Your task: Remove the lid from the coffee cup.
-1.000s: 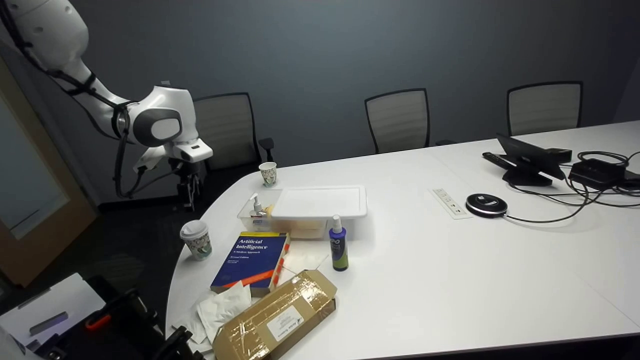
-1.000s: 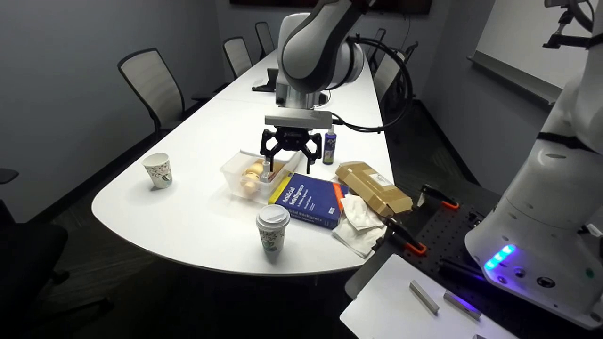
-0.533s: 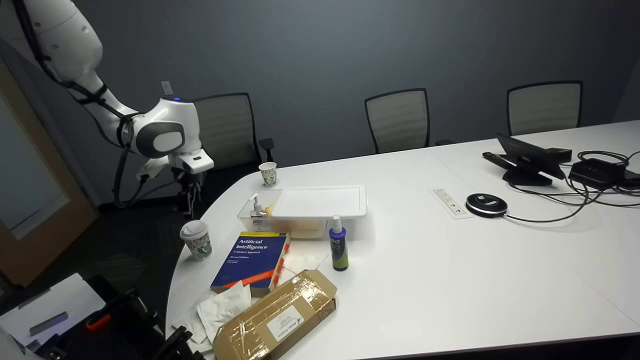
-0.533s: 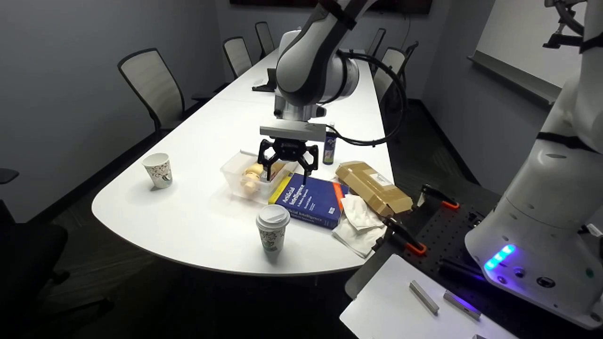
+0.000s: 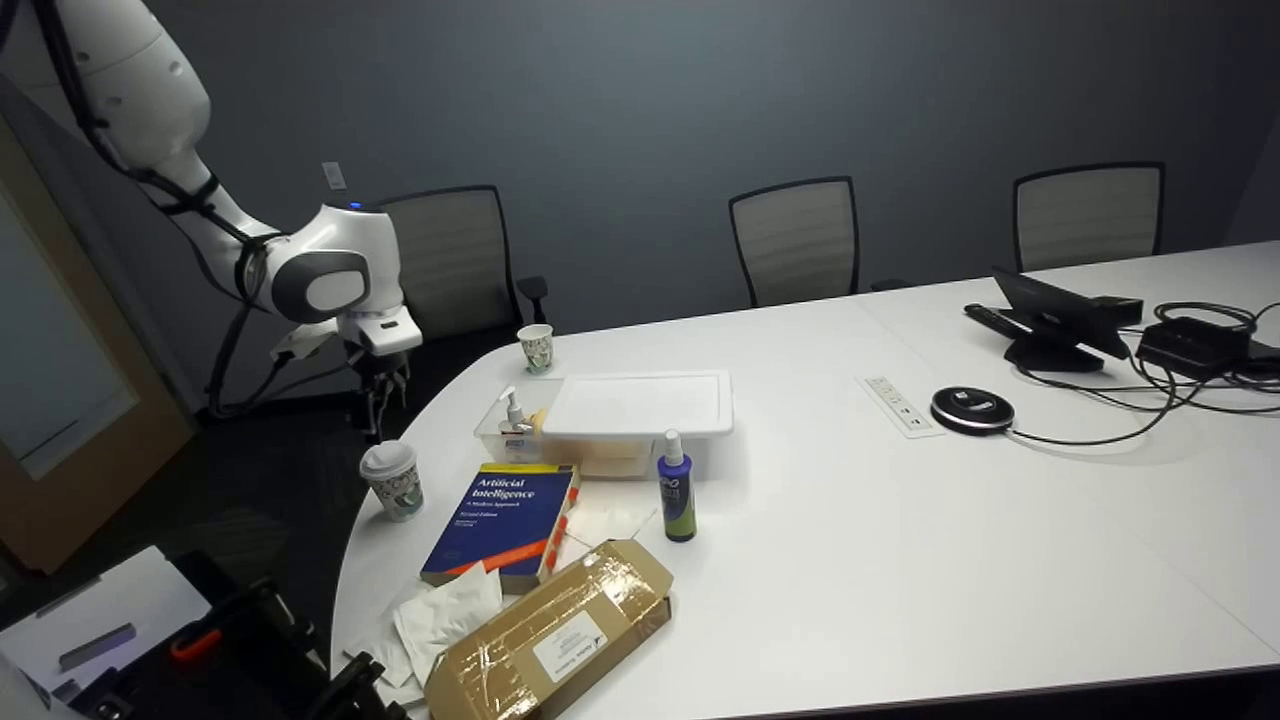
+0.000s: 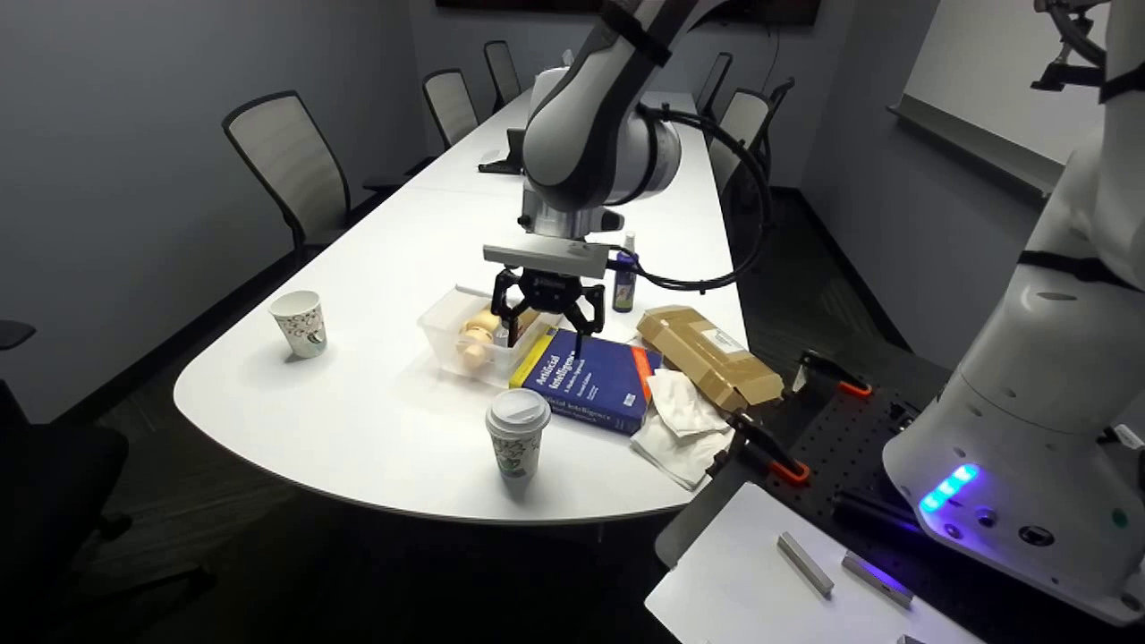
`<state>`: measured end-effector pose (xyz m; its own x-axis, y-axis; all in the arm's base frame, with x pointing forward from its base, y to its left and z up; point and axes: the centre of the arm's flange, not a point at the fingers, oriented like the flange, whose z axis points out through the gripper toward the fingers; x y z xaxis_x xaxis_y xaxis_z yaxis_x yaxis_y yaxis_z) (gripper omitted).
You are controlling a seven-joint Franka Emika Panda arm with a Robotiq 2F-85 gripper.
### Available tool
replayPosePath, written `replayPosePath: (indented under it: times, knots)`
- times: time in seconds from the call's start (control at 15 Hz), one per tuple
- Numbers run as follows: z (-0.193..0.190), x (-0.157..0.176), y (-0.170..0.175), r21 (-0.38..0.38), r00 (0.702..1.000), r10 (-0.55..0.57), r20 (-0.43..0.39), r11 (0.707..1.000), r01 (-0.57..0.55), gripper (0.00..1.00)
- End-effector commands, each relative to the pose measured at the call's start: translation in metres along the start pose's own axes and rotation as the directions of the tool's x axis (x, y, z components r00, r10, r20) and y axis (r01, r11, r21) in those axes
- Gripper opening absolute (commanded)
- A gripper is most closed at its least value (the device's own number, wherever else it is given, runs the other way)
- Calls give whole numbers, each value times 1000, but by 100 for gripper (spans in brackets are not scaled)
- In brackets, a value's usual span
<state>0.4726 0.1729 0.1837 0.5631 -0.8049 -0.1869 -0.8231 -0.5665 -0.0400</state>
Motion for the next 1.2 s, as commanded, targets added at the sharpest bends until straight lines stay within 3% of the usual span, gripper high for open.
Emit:
replayPosePath:
  times: [0.0, 0.53, 1.13]
  knots:
    - [14, -29, 2, 26, 992, 124, -12, 992, -124, 100]
    - [42, -62, 31, 26, 951, 310, -12, 951, -309, 100]
    - [75, -64, 36, 102, 939, 343, -10, 935, -341, 100]
